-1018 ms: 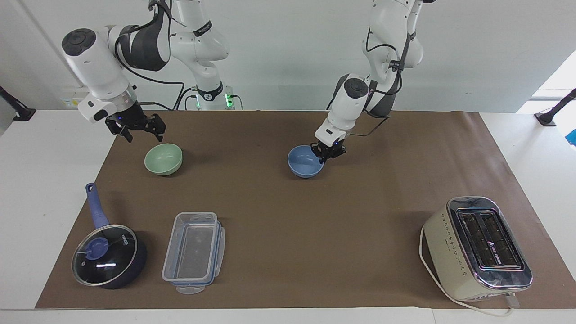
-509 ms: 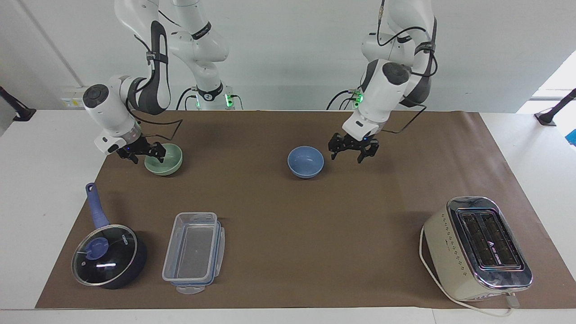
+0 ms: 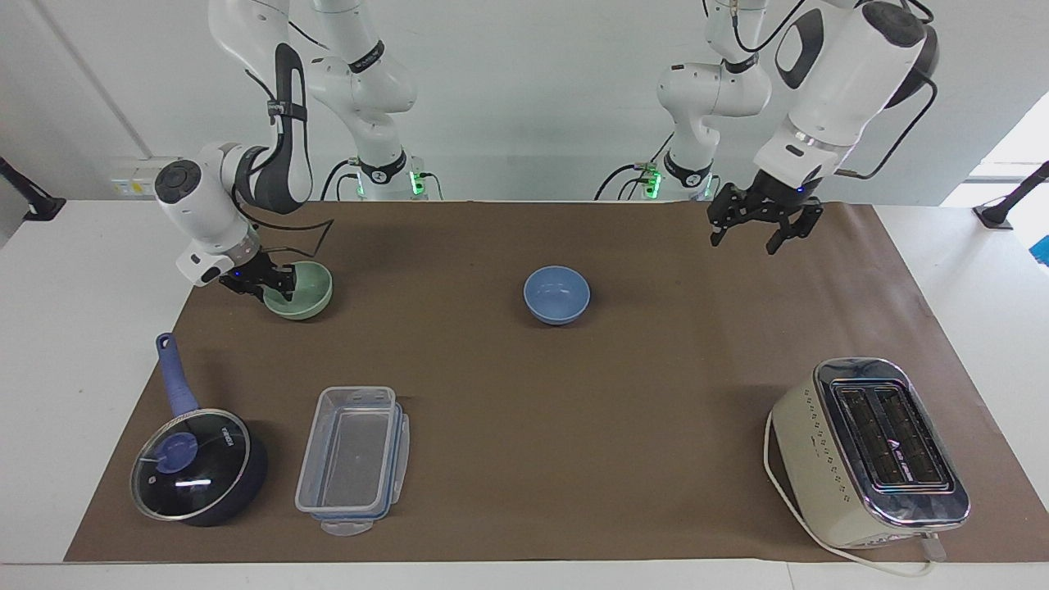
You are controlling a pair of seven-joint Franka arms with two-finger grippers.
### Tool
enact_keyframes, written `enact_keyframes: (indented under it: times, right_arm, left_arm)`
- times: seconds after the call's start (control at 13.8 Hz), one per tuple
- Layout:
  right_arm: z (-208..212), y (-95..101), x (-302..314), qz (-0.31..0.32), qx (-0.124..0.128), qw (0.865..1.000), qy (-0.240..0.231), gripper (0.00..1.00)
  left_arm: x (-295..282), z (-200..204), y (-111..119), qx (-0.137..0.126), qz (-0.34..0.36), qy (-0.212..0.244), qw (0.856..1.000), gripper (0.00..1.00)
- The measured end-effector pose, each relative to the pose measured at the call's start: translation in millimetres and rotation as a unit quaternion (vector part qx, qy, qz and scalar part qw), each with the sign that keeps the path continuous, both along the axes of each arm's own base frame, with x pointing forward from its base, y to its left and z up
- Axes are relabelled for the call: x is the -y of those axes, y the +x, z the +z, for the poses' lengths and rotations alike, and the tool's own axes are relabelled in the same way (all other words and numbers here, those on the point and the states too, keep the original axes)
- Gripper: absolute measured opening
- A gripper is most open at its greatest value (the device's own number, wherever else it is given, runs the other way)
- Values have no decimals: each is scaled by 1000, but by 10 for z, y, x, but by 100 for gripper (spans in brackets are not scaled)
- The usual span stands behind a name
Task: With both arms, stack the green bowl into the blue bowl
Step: 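Release the blue bowl with the left gripper while the right gripper grasps the green bowl, then carry the green bowl with the right gripper over the blue bowl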
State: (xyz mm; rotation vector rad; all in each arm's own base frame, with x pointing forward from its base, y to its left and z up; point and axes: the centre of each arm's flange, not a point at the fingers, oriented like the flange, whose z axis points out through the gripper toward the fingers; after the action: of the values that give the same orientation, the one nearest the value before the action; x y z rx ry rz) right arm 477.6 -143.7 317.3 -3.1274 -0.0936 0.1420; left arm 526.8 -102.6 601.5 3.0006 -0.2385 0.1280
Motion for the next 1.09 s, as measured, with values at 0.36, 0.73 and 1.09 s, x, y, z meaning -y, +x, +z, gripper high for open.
enact_keyframes:
  times: [0.36,0.73,1.09]
  right_arm:
    - [237,109,-7,21,3,1000,2,5]
    - [1104,452,-268,40,-22,999,26,5]
    - [1671,731,-1172,63,2,997,38,5]
  left_arm:
    - [-266,339,77,9,-30,34,999,100]
    - [-257,274,140,0,-32,36,999,100]
    - [-396,230,87,-29,-49,40,998,100]
